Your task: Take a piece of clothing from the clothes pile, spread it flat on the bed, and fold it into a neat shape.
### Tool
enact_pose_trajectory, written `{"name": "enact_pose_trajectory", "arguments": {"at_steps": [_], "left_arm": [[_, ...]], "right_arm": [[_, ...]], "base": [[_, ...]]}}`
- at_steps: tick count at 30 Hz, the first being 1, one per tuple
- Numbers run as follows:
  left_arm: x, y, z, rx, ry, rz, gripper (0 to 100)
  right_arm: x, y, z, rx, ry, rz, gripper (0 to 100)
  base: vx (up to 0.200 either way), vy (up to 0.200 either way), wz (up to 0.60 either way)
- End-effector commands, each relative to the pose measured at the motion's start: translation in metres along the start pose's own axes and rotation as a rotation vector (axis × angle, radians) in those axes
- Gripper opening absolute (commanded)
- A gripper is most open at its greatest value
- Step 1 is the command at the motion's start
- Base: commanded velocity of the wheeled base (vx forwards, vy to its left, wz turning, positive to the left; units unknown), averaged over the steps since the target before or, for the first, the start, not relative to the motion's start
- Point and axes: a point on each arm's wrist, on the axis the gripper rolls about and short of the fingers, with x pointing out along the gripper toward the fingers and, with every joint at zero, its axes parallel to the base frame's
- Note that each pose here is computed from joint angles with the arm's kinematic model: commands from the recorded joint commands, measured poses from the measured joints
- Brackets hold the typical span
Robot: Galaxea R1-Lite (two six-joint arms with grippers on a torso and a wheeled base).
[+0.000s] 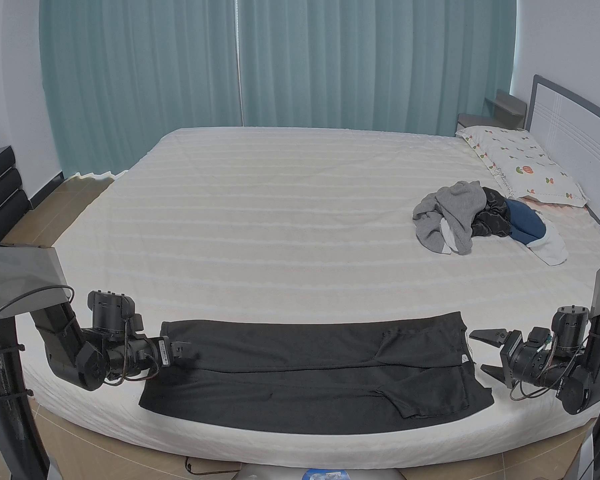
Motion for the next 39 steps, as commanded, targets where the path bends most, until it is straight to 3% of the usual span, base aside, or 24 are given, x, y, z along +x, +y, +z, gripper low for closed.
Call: {"name": "enact_pose_trajectory", "arguments": {"at_steps": [1,16,17,39], "left_arm": [[0.01,0.003,-0.009,-0.002,0.036,0.006,100],[0.016,0.001,-0.017,0.015,0.017,-0.001,100],[0.016,0.0,-0.017,0.017,0.017,0.0,0],[0.001,-0.004,-0.001,0.018,-0.046,-0.007,0]], "right_arm": [[0.002,0.0,0.0,-0.005,-0.002,0.006,100],[0.003,-0.001,0.001,-0.021,-0.001,0.005,100],[0.003,-0.001,0.001,-0.021,-0.001,0.005,100],[0.002,0.0,0.001,-0.02,-0.005,0.008,100]], "base": [[0.0,0.0,0.0],[0.0,0.0,0.0],[0.0,0.0,0.0],[0.0,0.0,0.0]]}}
